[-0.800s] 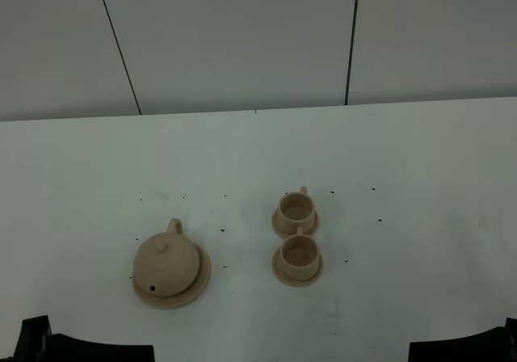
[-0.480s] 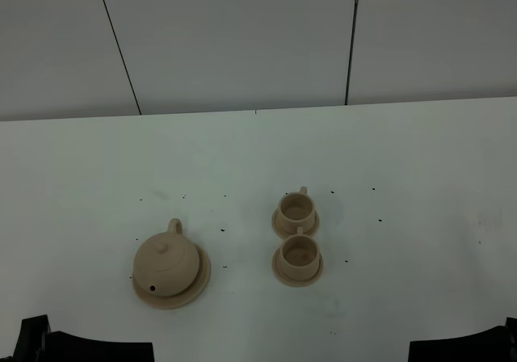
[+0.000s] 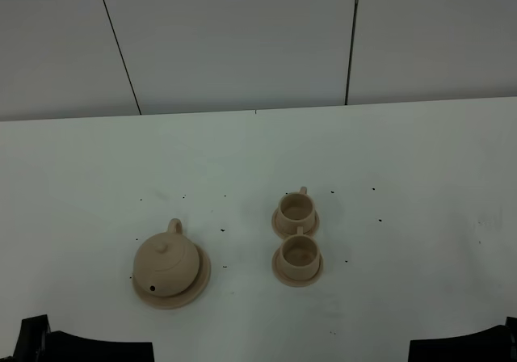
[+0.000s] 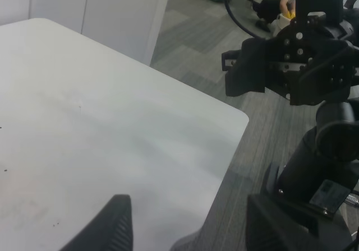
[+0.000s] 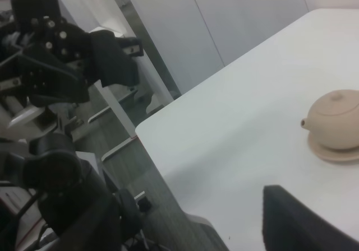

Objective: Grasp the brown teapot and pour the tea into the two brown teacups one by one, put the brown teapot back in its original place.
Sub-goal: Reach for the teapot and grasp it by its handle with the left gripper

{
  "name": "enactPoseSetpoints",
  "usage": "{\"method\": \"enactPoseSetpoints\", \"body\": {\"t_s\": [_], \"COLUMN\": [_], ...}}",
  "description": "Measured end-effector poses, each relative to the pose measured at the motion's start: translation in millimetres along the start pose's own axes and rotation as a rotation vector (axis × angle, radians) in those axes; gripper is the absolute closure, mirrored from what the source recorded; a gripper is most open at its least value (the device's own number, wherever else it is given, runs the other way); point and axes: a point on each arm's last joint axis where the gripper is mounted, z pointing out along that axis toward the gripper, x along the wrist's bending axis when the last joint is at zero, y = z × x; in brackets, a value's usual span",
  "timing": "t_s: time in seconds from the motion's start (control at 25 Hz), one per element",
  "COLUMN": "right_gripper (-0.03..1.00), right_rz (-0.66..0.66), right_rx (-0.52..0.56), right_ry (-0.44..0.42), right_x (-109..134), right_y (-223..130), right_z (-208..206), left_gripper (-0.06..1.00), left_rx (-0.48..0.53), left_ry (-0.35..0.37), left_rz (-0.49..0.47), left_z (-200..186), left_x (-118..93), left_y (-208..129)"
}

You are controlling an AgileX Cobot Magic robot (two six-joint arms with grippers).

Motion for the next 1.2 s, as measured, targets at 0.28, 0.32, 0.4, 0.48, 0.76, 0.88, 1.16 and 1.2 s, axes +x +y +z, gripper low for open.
{"method": "enactPoseSetpoints", "body": {"t_s": [0.28, 0.32, 0.4, 0.48, 0.76, 0.88, 1.16, 1.2], "right_gripper": [0.44, 0.44, 0.44, 0.44, 0.44, 0.44, 0.48, 0.48], "right_rz": [0.013, 0.019, 0.032, 0.044, 0.052, 0.053, 0.107, 0.111], "right_rx": [-0.027, -0.039, -0.064, -0.086, -0.086, -0.082, -0.08, -0.086], "right_ry": [-0.032, -0.043, -0.067, -0.09, -0.14, -0.157, -0.232, -0.237], "right_x": [-3.0, -3.9, -6.2, -8.4, -12.9, -14.5, -21.7, -22.3], "right_y": [2.5, 3.5, 5.7, 7.6, 7.4, 7.1, 10.6, 14.2], "right_z": [-0.1, -0.2, -0.5, -0.8, -1.4, -1.6, -2.6, -2.5], "left_gripper": [0.43, 0.43, 0.43, 0.43, 0.46, 0.48, 0.59, 0.62], "left_rx": [-0.036, -0.056, -0.094, -0.127, -0.22, -0.267, -0.293, -0.292], "left_ry": [0.061, 0.076, 0.107, 0.144, 0.284, 0.298, 0.384, 0.398], "left_rz": [-0.011, -0.018, -0.032, -0.046, -0.097, -0.121, -0.148, -0.15], "left_z": [-0.2, -0.3, -0.8, -1.5, -5.5, -6.8, -10.0, -10.4], "left_x": [5.5, 6.9, 9.8, 13.2, 26.1, 27.7, 35.3, 36.5], "left_y": [3.2, 5.0, 8.4, 11.2, 18.4, 22.0, 23.1, 22.8]}}
